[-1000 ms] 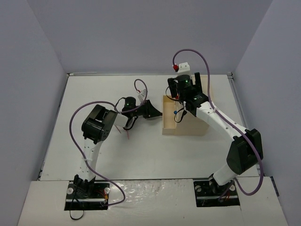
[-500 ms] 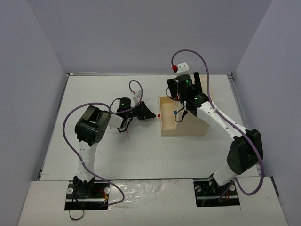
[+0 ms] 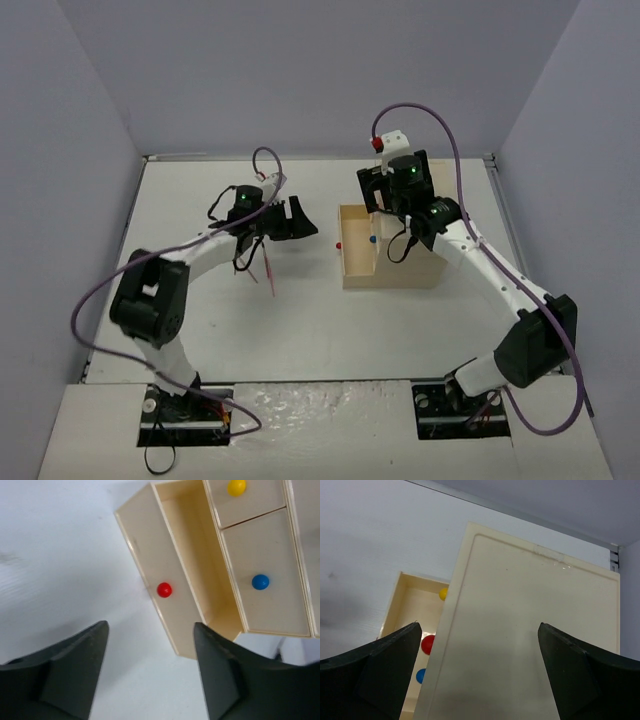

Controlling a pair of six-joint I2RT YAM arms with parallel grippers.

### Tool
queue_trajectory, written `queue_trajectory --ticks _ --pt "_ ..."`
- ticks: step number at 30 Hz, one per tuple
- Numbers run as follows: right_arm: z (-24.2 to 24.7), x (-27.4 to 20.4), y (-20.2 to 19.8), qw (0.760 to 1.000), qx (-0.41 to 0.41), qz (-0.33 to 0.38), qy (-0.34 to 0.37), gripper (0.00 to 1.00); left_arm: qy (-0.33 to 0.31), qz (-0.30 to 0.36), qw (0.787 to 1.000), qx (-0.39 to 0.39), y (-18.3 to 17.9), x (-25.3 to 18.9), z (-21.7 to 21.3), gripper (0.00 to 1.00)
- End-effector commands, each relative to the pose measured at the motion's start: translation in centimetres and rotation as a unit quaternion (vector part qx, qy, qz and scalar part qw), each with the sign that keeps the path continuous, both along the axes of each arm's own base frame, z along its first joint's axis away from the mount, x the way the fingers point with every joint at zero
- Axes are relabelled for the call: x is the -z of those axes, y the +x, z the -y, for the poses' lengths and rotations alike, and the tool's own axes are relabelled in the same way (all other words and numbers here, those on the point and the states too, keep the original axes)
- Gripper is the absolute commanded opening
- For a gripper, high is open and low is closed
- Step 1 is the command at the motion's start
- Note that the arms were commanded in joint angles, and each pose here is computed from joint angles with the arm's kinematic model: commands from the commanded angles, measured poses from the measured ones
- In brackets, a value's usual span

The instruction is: Organize the makeup

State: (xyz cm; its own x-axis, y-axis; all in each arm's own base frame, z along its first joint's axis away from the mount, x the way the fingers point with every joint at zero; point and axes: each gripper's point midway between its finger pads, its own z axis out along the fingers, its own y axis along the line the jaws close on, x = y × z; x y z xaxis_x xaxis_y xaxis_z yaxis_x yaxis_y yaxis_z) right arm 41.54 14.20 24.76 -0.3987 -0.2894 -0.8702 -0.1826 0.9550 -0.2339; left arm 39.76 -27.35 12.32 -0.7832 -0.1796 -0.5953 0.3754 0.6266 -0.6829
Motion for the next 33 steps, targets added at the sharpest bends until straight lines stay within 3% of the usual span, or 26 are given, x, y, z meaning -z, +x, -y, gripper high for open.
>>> queue_trajectory --ticks 1,6,11,16,24,33 --pt "-2.7 -9.1 -1.9 0.991 -0.072 0.078 0.083 1.00 0.165 0.084 0.976 -0.117 -0.4 -8.3 -7.8 0.76" --pt "-6.8 -9.9 -4.2 0.981 -0.128 0.067 0.131 0.99 0.270 0.088 0.934 -0.216 -3.6 -11.5 -15.4 0.90" --pt "-12.5 -5.8 -6.6 0.975 -0.167 0.010 0.147 0.98 0.319 0.080 0.907 -0.265 -6.6 -12.6 -20.4 0.91" --pt "-18.0 0.7 -8.5 0.971 -0.177 -0.056 0.148 0.92 0.334 0.068 0.892 -0.296 -8.5 -11.9 -23.6 0.91" --pt "-26.4 11.2 -12.5 0.960 -0.216 -0.130 0.126 0.75 0.344 0.109 0.870 -0.336 -9.9 -12.0 -26.0 0.91" --pt "-29.2 17.5 -12.5 0.961 -0.200 -0.154 0.109 0.50 0.343 0.109 0.872 -0.333 -10.4 -11.1 -26.1 0.91"
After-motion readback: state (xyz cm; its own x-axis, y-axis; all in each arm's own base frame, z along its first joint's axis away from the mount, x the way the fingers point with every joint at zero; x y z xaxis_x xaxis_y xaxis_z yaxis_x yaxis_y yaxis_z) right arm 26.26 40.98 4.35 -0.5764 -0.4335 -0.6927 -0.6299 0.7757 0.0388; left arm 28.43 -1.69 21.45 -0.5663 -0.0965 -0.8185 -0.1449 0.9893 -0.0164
